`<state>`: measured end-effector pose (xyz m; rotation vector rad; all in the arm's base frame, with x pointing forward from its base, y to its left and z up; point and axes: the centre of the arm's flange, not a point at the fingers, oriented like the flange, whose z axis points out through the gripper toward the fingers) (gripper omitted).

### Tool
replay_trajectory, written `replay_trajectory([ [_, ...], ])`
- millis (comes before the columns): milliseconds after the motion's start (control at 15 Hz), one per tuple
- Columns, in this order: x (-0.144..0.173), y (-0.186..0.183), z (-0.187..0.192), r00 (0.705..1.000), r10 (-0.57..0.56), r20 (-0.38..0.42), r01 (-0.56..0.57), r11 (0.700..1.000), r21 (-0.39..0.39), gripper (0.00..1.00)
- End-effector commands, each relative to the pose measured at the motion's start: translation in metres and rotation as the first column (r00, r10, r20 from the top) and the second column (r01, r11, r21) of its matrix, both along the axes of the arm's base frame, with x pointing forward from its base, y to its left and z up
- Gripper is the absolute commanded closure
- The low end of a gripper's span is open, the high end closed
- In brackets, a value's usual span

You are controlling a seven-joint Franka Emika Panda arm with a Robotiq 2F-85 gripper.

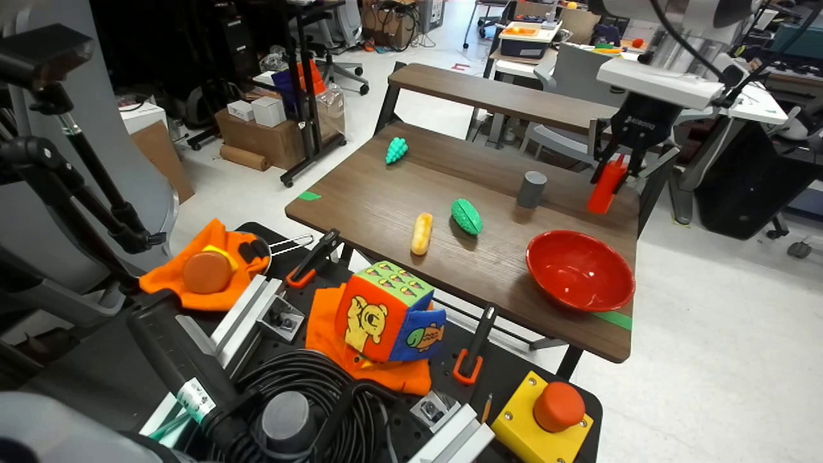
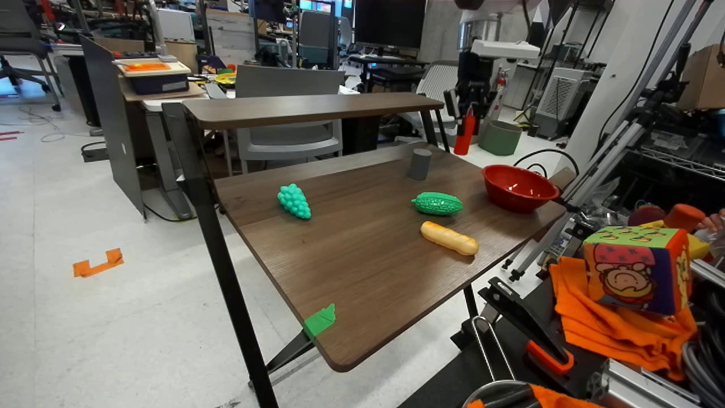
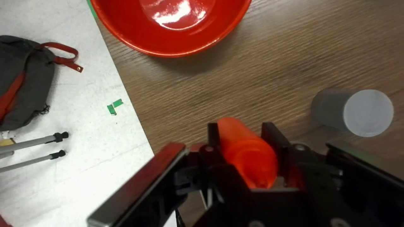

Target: Take the orange bottle out of the red bowl

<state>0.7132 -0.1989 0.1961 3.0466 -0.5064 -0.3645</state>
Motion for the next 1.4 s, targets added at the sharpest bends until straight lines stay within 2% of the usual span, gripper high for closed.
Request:
replay_trajectory([
  [0,0.065,0.000,-0.025,0.998,-0.048,-0.036,0.047,0.999,-0.023,0.87],
  [400,0.077,0.011,-0.048,0.995,-0.056,-0.083,0.054,0.998,-0.027,0.87],
  [467,0.077,0.010,-0.053,0.993,-0.065,-0.099,0.063,0.998,-0.027,0.57],
  [533,0.077,0.009,-0.057,0.991,-0.071,-0.110,0.068,0.997,-0.033,0.36],
  [733,0.066,0.004,-0.059,0.990,-0.068,-0.127,0.065,0.997,-0.032,0.15],
  [867,0.051,0.003,-0.040,0.989,-0.055,-0.136,0.056,0.998,0.004,0.02],
  [1000,0.026,0.008,-0.002,0.992,-0.013,-0.124,0.019,0.999,0.048,0.00],
  [1267,-0.015,0.023,0.075,0.991,0.083,-0.101,-0.075,0.994,0.083,0.00],
  [1333,0.029,0.010,0.040,0.995,0.047,-0.092,-0.044,0.998,0.033,0.00],
])
